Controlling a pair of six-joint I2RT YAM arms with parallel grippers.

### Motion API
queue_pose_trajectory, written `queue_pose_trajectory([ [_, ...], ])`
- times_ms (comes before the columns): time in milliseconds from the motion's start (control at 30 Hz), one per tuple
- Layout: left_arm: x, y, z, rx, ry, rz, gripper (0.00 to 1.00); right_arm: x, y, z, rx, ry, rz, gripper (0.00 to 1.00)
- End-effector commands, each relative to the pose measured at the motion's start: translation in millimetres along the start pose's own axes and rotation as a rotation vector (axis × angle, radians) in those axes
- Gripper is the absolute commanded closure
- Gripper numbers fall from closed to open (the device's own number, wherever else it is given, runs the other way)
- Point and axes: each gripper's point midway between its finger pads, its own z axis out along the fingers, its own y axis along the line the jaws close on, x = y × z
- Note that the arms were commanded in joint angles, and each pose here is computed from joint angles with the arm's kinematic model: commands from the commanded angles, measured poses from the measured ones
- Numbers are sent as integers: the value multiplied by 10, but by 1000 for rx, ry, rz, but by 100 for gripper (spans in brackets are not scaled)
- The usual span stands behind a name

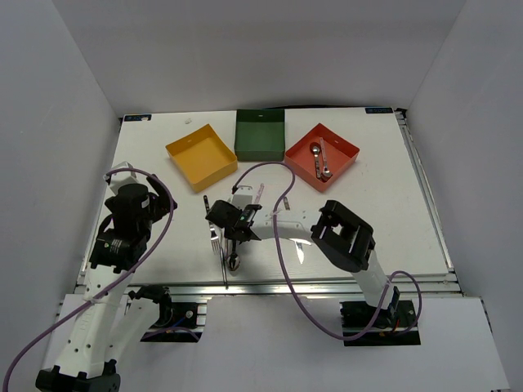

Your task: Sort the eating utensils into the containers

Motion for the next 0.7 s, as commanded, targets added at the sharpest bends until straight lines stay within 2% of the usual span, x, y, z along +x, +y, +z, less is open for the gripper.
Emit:
queue_pose_trajectory([
  [0,-9,-13,-7,14,-7,-5,2,45,-79,92,67,1,23,71],
  [33,-8,-17,-8,15,-7,-5,2,58,-140,93,93,1,21,72],
  [100,-15,-21,-14,19,-10,-6,2,32,-137,49,88,-7,42,81],
  [133,-15,-21,-14,19,-10,-6,2,40,-141,58,86,-8,41,81],
  [167,-16,-23,-10,18,-8,-6,2,0,-118,17,74,-17,51,89],
  [267,-10,-21,-8,17,-7,-5,2,-95,-54,-66,47,-33,53,100],
  [433,-21,-18,-20,19,-13,-7,2,-396,112,-344,-17,-81,24,100],
  [533,-15,-17,-17,17,-10,-6,2,-706,213,-682,-107,-137,13,100],
  [633,-19,-14,-20,17,-12,-7,2,-1004,123,-897,-150,-172,10,100],
  [667,-17,-16,-20,18,-12,-7,2,-1115,-49,-862,-131,-180,-11,100],
])
